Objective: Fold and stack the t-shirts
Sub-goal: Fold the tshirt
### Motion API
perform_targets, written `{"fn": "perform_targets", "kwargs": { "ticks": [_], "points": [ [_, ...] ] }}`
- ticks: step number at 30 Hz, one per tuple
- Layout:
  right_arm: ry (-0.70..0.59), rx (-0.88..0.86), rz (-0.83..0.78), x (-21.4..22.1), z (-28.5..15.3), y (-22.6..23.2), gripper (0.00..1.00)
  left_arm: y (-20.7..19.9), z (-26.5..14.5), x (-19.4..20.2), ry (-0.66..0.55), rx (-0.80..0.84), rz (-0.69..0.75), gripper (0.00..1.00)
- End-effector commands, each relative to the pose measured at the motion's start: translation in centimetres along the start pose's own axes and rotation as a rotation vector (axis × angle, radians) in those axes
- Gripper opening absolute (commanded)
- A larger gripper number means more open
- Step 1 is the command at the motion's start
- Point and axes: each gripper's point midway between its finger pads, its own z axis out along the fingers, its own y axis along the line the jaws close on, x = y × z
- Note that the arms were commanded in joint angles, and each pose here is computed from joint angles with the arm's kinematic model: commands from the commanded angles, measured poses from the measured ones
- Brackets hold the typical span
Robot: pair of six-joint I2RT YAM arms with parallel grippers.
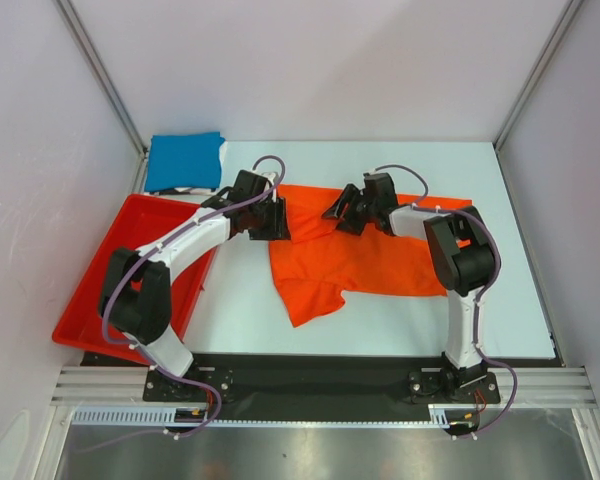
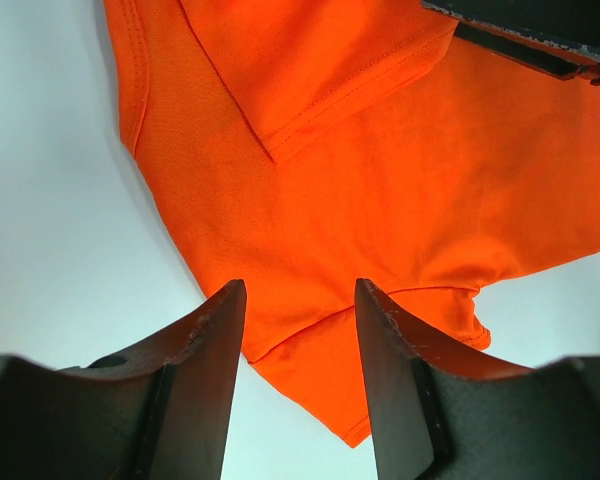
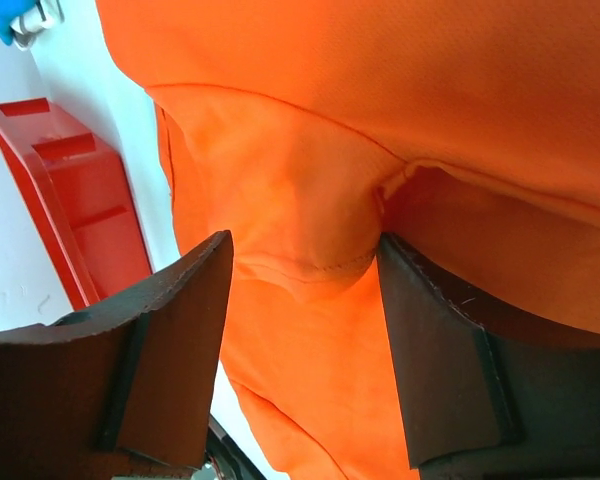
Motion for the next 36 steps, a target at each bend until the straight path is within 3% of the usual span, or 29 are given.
{"fn": "perform_targets", "kwargs": {
  "ticks": [1, 17, 36],
  "points": [
    [-0.045, -0.046, -0.006, -1.7, 0.5, 2.0, 0.63, -0.9, -1.5, -1.4, -0.066, 0.031, 0.042, 0.53],
    [-0.037, -0.163, 0.215, -3.2, 0.3, 6.3, 0.61, -0.6, 0.1, -1.8, -0.048, 0.015, 0.043, 0.54],
    [-0.093, -0.256, 0.323, -6.4, 1.0, 6.2, 0.62, -1.6, 4.1, -2.6, 0.026, 0.079, -0.031, 0.59]
  ]
}}
